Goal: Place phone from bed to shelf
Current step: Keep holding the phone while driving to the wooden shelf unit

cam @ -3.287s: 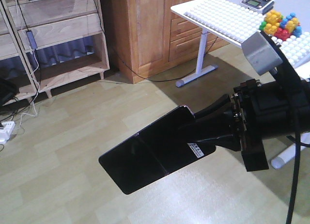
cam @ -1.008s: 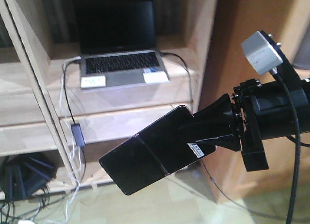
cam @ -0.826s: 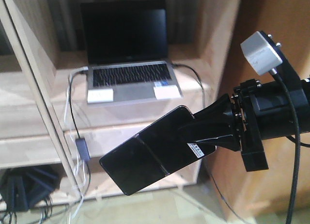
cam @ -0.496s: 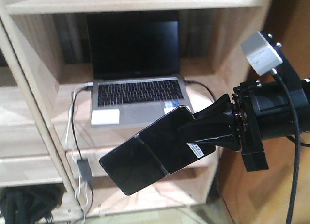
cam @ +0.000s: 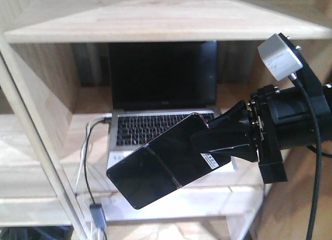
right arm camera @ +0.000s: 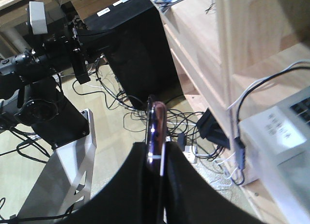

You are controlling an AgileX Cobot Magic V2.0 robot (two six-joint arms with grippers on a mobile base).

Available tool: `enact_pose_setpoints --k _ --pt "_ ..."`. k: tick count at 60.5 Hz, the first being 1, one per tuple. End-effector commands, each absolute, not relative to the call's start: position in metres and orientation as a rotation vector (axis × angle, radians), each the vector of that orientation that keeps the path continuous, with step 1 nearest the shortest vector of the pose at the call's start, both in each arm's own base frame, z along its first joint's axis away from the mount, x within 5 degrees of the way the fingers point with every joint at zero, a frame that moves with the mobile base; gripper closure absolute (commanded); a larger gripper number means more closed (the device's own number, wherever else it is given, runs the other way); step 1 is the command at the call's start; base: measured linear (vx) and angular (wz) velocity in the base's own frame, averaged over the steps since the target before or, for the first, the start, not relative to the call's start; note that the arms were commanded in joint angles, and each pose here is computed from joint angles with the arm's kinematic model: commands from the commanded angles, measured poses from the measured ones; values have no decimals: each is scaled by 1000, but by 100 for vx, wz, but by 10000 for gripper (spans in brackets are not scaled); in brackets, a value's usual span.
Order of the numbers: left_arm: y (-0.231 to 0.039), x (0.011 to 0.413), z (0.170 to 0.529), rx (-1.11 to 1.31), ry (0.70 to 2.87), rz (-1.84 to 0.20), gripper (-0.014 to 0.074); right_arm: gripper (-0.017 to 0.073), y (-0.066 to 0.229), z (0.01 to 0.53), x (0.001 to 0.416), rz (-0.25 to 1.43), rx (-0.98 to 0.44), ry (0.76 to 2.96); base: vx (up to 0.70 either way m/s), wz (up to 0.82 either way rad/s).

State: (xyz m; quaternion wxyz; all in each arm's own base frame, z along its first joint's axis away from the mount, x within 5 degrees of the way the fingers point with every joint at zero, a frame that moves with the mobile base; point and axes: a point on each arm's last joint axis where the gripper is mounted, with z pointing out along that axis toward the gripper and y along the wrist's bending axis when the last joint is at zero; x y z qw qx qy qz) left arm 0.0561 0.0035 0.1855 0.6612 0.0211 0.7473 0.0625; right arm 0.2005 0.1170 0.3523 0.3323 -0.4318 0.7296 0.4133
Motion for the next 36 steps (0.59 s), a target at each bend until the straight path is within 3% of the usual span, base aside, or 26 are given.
enact_pose_setpoints --k 1,36 --pt "3 55 200 34 1583 135 592 561 120 372 190 1191 -1128 1802 21 10" --pt "3 55 200 34 1583 135 592 561 120 372 190 1191 -1128 1802 13 2"
